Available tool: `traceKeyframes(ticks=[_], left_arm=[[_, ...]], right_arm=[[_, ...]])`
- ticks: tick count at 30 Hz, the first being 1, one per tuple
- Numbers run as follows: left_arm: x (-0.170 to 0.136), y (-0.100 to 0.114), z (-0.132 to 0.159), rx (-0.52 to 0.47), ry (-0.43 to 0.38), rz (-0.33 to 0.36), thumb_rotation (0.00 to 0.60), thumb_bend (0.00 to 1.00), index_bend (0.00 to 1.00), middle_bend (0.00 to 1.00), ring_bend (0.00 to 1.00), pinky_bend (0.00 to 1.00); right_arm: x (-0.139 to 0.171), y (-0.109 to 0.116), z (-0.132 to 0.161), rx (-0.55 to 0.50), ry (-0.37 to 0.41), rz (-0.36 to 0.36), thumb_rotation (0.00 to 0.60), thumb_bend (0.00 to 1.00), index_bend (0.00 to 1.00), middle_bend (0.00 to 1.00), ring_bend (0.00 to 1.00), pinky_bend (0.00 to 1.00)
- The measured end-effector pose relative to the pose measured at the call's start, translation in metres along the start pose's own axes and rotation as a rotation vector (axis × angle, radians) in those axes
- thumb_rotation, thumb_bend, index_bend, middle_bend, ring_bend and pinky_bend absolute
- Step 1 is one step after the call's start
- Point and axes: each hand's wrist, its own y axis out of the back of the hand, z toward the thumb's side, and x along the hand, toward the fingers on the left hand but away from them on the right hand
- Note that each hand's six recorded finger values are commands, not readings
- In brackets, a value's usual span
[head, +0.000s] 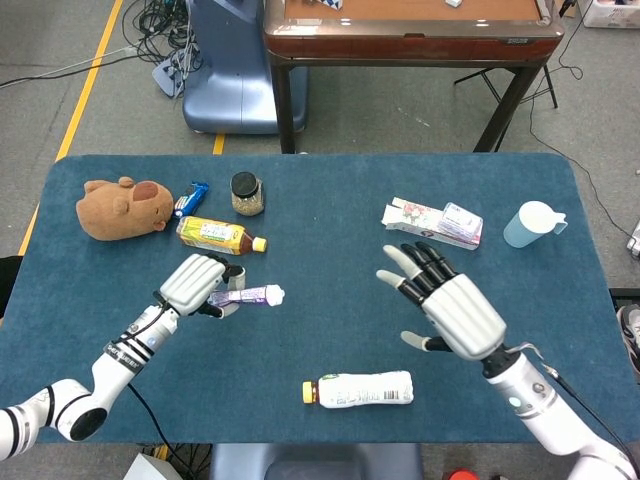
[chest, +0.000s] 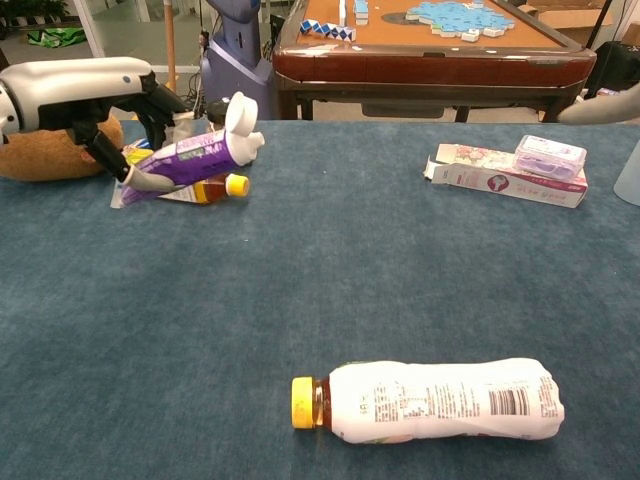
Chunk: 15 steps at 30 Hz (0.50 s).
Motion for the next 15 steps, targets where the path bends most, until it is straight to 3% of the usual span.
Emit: traceKeyframes(ticks=[6, 15], left_arm=[[0.003, 0.000, 0.011, -0.003, -0.002, -0.032, 0.600, 0.40, 0.64, 0.72, 0.48, 0.35], [0.011, -0.001, 0.026, -0.017, -0.014, -0.065, 0.600, 0.40, 0.64, 0.72, 0.48, 0.35]], right_arm=[[-0.032, -0.013, 0.033, -0.003, 0.091, 0.025, 0.600, 0.15, 0.18, 0.00, 0.00, 0.04], [-0.057, -0.028, 0.061, 0.008, 0.156, 0.067, 0.600, 0.15, 0.18, 0.00, 0.00, 0.04]])
